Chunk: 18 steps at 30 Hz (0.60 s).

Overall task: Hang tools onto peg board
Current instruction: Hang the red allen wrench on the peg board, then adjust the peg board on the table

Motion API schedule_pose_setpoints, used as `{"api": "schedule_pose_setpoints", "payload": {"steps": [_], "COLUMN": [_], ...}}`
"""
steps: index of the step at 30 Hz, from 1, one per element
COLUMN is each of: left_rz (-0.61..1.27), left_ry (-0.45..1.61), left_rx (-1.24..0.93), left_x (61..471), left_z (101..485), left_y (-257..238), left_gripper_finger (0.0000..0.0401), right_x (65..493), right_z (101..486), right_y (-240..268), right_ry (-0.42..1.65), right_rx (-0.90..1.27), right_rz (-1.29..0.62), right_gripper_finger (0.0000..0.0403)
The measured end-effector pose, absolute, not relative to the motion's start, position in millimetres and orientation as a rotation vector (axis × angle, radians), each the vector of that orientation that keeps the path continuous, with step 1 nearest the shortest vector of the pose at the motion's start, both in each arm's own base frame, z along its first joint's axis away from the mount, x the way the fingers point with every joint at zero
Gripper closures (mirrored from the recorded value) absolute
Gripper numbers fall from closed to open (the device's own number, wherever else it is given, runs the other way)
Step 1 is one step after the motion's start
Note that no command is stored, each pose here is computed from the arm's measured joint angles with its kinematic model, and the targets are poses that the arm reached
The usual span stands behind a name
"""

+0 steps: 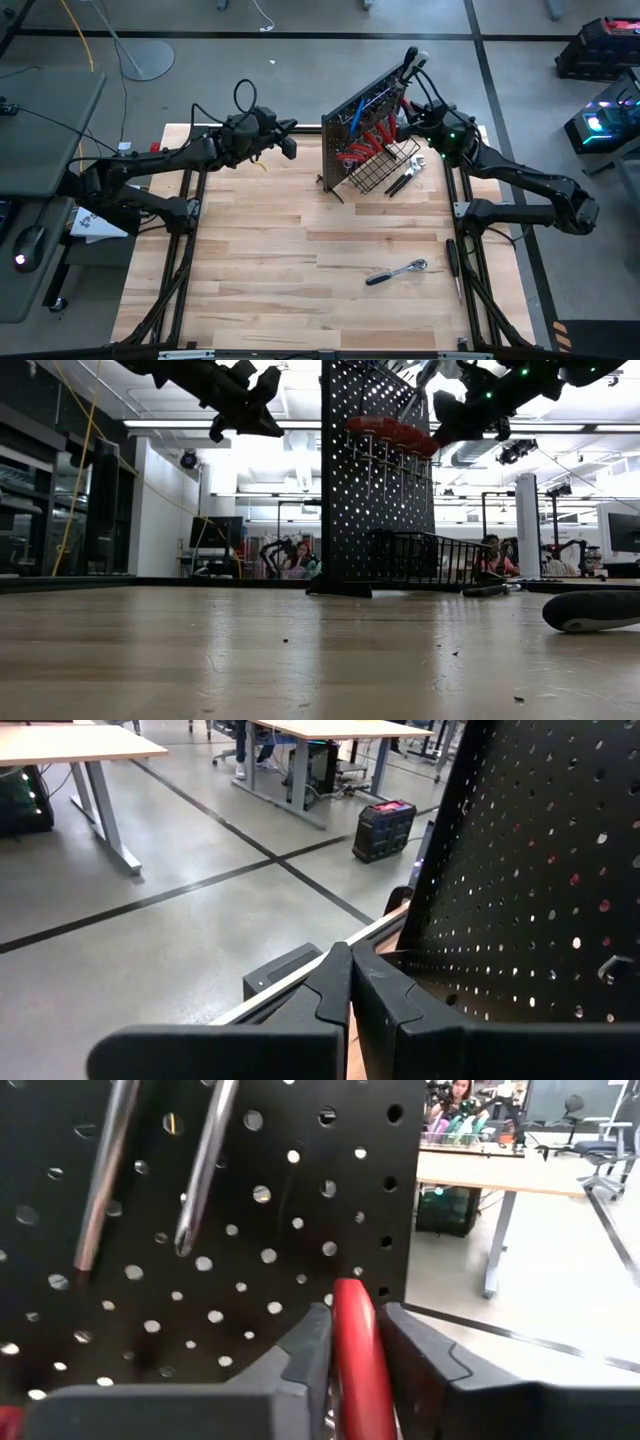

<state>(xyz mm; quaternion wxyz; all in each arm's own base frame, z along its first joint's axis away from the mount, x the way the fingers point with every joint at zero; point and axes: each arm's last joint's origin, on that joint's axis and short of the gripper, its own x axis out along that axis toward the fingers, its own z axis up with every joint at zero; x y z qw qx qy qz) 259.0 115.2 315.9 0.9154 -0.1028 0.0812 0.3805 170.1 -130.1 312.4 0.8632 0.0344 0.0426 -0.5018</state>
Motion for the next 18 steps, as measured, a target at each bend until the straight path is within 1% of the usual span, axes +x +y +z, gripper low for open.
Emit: {"api": "schedule_pose_setpoints", "payload": {"steps": [8,11,14,18], "left_rz": [0.786,0.810,0.832,0.837], "left_ry": [0.168,0.171,0.178,0.201], "left_rx": [-0.211,-0.194,-0.172,-0.185], "left_x": [258.9,258.4,257.9,257.0], "left_z": [315.8,315.9,315.8,313.3], "left_y": [115.3,115.8,116.3,116.5], "left_gripper_finger": [0.0401,0.0401,0.0401,0.0401], "right_x": [159.8,152.2,141.5,127.0], "right_z": [317.5,323.8,336.8,354.0], "right_y": [-123.3,-118.4,-111.5,-101.9], "right_ry": [0.074,0.102,0.138,0.219], "right_rx": [0.108,0.112,0.103,0.088], "right_rz": [-1.058,-1.067,-1.079,-1.081], "right_gripper_finger": [0.0250,0.0228,0.0219,0.0221]}}
